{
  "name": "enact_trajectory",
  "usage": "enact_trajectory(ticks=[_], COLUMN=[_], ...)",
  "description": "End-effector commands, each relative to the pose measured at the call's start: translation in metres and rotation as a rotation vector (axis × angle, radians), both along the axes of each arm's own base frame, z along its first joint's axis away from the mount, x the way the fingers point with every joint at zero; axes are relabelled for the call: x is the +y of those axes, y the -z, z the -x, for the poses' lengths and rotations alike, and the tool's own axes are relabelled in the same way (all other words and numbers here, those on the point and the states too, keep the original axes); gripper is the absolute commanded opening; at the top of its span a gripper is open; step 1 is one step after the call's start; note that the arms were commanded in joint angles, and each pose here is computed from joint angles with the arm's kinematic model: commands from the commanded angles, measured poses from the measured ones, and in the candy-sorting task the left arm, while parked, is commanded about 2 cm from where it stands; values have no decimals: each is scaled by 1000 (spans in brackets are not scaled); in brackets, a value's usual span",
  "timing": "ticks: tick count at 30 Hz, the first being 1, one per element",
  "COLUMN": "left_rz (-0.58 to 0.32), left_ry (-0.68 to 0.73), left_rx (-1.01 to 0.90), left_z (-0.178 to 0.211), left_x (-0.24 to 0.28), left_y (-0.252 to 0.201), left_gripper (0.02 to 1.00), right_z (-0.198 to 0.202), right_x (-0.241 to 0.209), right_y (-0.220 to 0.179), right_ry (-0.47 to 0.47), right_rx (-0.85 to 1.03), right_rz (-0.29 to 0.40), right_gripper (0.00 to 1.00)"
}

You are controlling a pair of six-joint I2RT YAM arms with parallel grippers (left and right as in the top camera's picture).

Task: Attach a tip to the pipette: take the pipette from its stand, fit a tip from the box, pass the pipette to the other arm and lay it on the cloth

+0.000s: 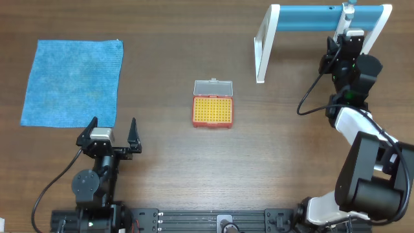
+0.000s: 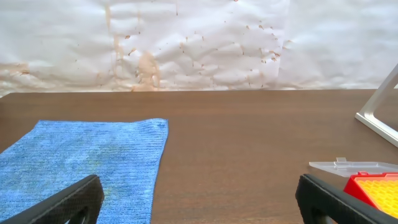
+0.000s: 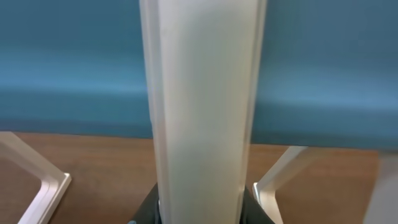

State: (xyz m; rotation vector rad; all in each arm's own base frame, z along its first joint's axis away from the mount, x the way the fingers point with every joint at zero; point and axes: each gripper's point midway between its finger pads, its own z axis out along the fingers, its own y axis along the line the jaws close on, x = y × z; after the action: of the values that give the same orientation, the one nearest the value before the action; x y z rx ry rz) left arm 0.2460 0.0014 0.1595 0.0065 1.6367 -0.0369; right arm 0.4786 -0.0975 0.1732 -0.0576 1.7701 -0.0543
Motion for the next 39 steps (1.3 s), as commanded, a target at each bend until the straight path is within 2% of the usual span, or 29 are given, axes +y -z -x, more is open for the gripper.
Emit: enact_trajectory(ticks=[1,5,9,11,12,15,16,21,24,25,26,27,29,32,35,37,39], left_rz=[-10,-10,-10,-10,-10,-10,-10,-10,-10,-10,-10,-10,-10,-10,-10,-10,-10], left_ry=[-7,-7,-7,-7,-7,-7,-7,-7,-7,-7,-7,-7,-7,-7,-7,-7,-7], left_rx=[3,3,3,3,3,3,3,3,3,3,2,3,3,3,3,3,3], left_z=[0,0,0,0,0,0,0,0,0,0,0,0,0,0,0,0,0], left_x=[1,1,1,1,1,1,1,1,1,1,1,1,1,1,1,1,1], left_y=[2,2,2,2,2,2,2,2,2,2,1,2,2,2,2,2,2], left_gripper=[996,996,996,996,998,996,996,996,996,996,996,996,996,996,996,998,996], right_z=[9,16,51,70,79,103,118,151,154,154,152,152,149,144,140,138,136], right_x=[3,7,20,39,55,125,162,243,284,295,307,314,325,336,342,343,344], right_y=[-41,-40,-42,-46,-51,-85,-105,-121,-97,-87,-74,-69,-65,-62,-40,-30,-18], right_ry=[-8,-12,-17,-49,-92,-340,-443,-680,-779,-802,-821,-836,-856,-876,-877,-877,-876], right_rx=[-72,-59,-70,-90,-114,-292,-415,-605,-550,-503,-427,-389,-359,-347,-293,-285,-287], right_rz=[20,16,18,23,26,33,-13,-65,-114,-160,-259,-310,-351,-354,-347,-306,-235], right_gripper=[80,80,80,80,80,82,80,82,80,80,80,80,80,80,80,80,82])
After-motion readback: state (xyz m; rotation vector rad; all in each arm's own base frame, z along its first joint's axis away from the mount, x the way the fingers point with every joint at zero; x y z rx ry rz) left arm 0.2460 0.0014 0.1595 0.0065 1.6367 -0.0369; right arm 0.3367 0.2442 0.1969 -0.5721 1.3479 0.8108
